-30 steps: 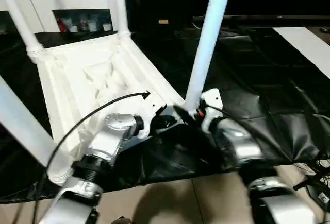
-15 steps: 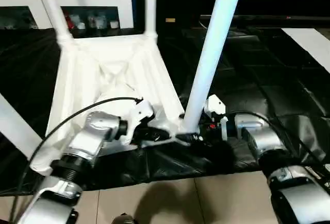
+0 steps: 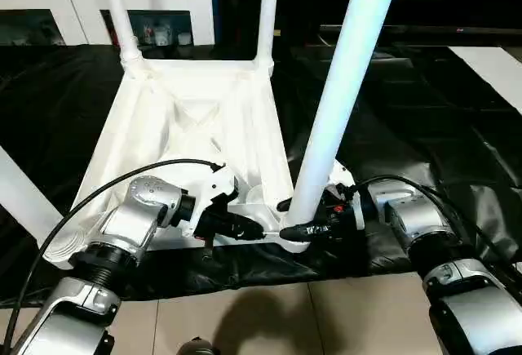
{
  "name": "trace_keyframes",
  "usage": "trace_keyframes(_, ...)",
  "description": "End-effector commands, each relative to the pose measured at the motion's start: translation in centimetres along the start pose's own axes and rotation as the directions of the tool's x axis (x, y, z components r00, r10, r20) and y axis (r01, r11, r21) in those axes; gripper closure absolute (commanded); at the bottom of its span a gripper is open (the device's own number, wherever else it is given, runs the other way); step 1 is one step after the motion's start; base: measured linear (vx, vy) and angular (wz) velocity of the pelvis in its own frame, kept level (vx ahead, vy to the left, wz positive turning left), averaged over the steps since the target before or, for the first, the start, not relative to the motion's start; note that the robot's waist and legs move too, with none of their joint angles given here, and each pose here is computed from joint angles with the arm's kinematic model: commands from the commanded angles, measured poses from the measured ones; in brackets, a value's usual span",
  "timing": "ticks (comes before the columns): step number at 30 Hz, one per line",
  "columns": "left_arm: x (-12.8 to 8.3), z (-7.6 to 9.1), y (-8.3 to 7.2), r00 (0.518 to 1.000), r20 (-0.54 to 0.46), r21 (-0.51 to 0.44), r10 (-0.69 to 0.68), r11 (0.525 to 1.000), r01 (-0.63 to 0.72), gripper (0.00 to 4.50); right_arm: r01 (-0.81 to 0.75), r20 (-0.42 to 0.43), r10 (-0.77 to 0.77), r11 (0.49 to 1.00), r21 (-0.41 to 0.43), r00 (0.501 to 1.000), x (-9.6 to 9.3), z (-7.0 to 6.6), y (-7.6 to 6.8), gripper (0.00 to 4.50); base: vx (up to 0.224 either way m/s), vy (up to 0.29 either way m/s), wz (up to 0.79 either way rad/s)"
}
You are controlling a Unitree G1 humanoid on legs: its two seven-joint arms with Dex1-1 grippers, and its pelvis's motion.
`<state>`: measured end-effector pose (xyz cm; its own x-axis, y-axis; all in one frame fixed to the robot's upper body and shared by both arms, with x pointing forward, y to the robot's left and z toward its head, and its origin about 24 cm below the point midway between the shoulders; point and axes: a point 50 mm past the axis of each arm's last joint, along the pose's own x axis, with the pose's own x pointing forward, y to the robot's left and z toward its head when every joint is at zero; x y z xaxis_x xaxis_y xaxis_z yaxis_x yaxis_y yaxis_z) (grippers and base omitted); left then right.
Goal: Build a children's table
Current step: Rotate leg to tighten
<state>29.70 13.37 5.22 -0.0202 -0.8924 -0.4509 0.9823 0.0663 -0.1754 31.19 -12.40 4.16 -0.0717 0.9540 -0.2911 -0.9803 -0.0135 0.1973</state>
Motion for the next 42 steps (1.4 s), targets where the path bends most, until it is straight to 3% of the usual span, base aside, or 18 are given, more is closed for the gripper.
trace_keyframes(1, 1.2, 1.6, 0.1, 0.999, 0.044, 0.033, -0.025, 0.999, 0.024, 4.5, -0.071, 0.04, 0.07, 0.997, 0.031, 0.997, 1.6, 0.2, 0.5, 1.91, 0.0, 0.0, 0.0)
trace_keyframes(6, 1.2, 1.4, 0.4, 0.996, 0.074, -0.013, 0.059, 0.998, -0.058, 4.5, 0.048, 0.154, -0.061, 0.995, 0.088, 0.986, 2.0, 0.1, 0.3, 1.91, 0.0, 0.0, 0.0)
trace_keyframes(11, 1.7, 1.5, 0.8, 0.977, 0.103, -0.061, 0.187, 0.982, -0.181, 4.5, 0.307, 0.214, -0.341, 0.935, 0.175, 0.916, 2.8, -0.6, -0.5, 1.91, 0.0, 0.0, 0.0)
trace_keyframes(12, 2.1, 1.5, 1.0, 0.963, 0.109, -0.074, 0.246, 0.968, -0.239, 4.5, 0.405, 0.227, -0.444, 0.892, 0.202, 0.867, 3.2, -0.8, -0.7, 1.91, 0.0, 0.0, 0.0)
trace_keyframes(13, 2.1, 1.5, 1.0, 0.963, 0.109, -0.074, 0.246, 0.968, -0.239, 4.5, 0.405, 0.227, -0.444, 0.892, 0.202, 0.867, 3.2, -0.8, -0.7, 1.94, 0.0, 0.0, 0.0)
trace_keyframes(14, 3.0, 1.7, 1.2, 0.935, 0.122, -0.111, 0.332, 0.941, -0.32, 4.5, 0.525, 0.248, -0.586, 0.806, 0.273, 0.772, 3.9, -1.0, -1.0, 2.0, 0.0, 0.0, 0.0)
trace_keyframes(18, 4.3, 2.2, 1.4, 0.888, 0.134, -0.158, 0.441, 0.894, -0.42, 4.5, 0.645, 0.231, -0.748, 0.658, 0.389, 0.623, 4.9, -1.0, -1.4, 2.07, 0.0, 0.0, 0.0)
trace_keyframes(21, 4.9, 2.5, 1.4, 0.872, 0.136, -0.16, 0.471, 0.879, -0.45, 4.5, 0.688, 0.203, -0.799, 0.594, 0.417, 0.566, 5.4, -0.9, -1.6, 2.07, 0.0, 0.0, 0.0)
trace_keyframes(23, 5.5, 2.7, 1.1, 0.881, 0.135, -0.141, 0.454, 0.889, -0.436, 4.5, 0.689, 0.223, -0.799, 0.597, 0.411, 0.559, 5.8, -0.4, -1.6, 2.07, 0.0, 0.0, 0.0)
trace_keyframes(25, 5.8, 2.7, 0.8, 0.891, 0.131, -0.123, 0.435, 0.899, -0.421, 4.5, 0.683, 0.257, -0.783, 0.621, 0.386, 0.566, 6.0, 0.1, -1.5, 2.07, 0.0, 0.0, 0.0)
trace_keyframes(27, 5.7, 2.5, 0.8, 0.894, 0.118, -0.116, 0.433, 0.9, -0.421, 4.5, 0.708, 0.252, -0.791, 0.611, 0.353, 0.557, 5.5, 0.2, -1.7, 1.38, 0.0, 0.0, 0.0)
trace_keyframes(29, 5.4, 2.3, 0.7, 0.901, 0.111, -0.108, 0.42, 0.906, -0.409, 4.5, 0.705, 0.254, -0.779, 0.627, 0.331, 0.573, 4.8, 0.2, -1.8, 1.39, 0.0, 0.0, 0.0)
trace_keyframes(30, 5.0, 2.1, 0.6, 0.912, 0.106, -0.098, 0.397, 0.917, -0.388, 4.5, 0.675, 0.263, -0.741, 0.671, 0.307, 0.617, 4.1, 0.2, -1.9, 1.32, 0.0, 0.0, 0.0)
trace_keyframes(32, 4.8, 2.0, 0.6, 0.917, 0.104, -0.094, 0.385, 0.922, -0.376, 4.5, 0.653, 0.267, -0.717, 0.697, 0.296, 0.644, 3.9, 0.3, -1.8, 1.19, 0.0, 0.0, 0.0)
trace_keyframes(33, 4.4, 1.8, 0.6, 0.925, 0.094, -0.085, 0.367, 0.929, -0.36, 4.5, 0.618, 0.262, -0.665, 0.747, 0.246, 0.699, 3.5, 0.4, -1.7, 1.04, 0.0, 0.0, 0.0)
trace_keyframes(35, 4.1, 1.6, 0.6, 0.934, 0.084, -0.075, 0.348, 0.936, -0.343, 4.5, 0.586, 0.251, -0.618, 0.786, 0.198, 0.745, 3.2, 0.5, -1.6, 0.9, 0.0, 0.0, 0.0)
trace_keyframes(40, 2.6, 1.3, 0.6, 0.968, 0.047, -0.045, 0.246, 0.969, -0.244, 4.5, 0.34, 0.18, -0.347, 0.938, 0.07, 0.921, 2.2, 0.8, -0.8, 0.9, 0.0, 0.0, 0.0)
trace_keyframes(42, 2.3, 1.1, 0.5, 0.977, 0.025, -0.031, 0.209, 0.977, -0.209, 4.5, 0.27, 0.146, -0.275, 0.962, 0.05, 0.95, 1.9, 0.7, -0.5, 0.9, 0.0, 0.0, 0.0)
